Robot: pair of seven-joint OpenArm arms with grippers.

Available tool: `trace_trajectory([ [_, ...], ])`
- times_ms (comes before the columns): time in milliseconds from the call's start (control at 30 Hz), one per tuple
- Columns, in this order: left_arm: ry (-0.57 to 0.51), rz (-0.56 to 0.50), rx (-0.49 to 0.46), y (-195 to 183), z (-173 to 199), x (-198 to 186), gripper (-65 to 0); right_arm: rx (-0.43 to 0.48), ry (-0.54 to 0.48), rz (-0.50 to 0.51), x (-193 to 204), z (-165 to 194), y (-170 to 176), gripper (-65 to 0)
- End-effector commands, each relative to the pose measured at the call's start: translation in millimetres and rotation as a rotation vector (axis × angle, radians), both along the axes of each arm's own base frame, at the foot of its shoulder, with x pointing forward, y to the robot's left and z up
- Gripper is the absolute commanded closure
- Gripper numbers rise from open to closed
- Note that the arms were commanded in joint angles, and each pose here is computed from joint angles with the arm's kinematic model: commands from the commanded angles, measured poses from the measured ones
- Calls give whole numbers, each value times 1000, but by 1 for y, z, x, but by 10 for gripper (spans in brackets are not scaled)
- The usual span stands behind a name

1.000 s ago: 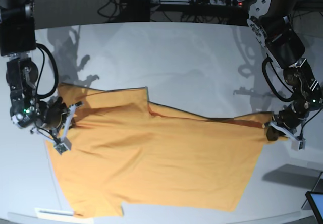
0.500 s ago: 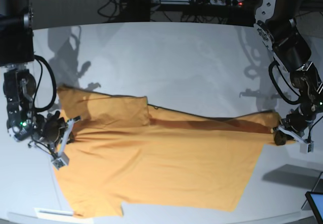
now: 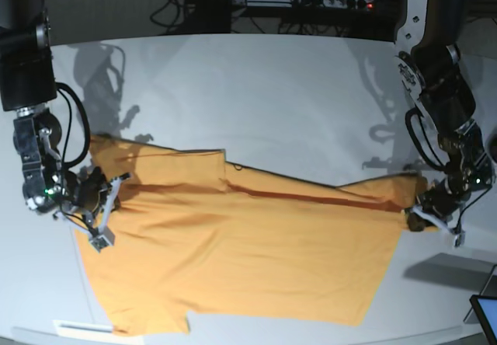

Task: Fold the T-shirt properly
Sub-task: 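Fold the lifted edge over the shirt body toward the hem with both grippers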

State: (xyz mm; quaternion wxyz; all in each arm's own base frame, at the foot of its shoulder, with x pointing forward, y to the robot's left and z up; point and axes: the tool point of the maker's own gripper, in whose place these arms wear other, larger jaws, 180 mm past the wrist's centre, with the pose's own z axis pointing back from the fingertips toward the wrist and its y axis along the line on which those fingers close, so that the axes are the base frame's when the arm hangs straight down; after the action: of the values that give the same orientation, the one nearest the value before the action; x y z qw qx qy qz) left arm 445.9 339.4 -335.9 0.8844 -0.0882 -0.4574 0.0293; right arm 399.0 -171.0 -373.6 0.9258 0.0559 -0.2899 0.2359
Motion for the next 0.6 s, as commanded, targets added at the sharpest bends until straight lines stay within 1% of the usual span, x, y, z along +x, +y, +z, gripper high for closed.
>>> trace_trajectory([
  [0,-93,-8,18,4,33,18,0,-3,-65,-14,17,22,-7,0],
  [100,-88,-34,26,-4,36,26,0,-6,-74,-18,20,26,-9,0],
  [167,-77,-37,8,-6,33,30,0,-32,-78,-19,21,25,-12,0],
  [267,-96,-29,-31,-11,30,36,0,-78,-85,-20,22,24,-16,0],
  [367,-83,-47,-50,-21,19,39,0,-117,-90,-13,23,22,-16,0],
  [567,-77,-76,-40,-30,12,40,0,-127,-93,-7,24,21,-13,0],
])
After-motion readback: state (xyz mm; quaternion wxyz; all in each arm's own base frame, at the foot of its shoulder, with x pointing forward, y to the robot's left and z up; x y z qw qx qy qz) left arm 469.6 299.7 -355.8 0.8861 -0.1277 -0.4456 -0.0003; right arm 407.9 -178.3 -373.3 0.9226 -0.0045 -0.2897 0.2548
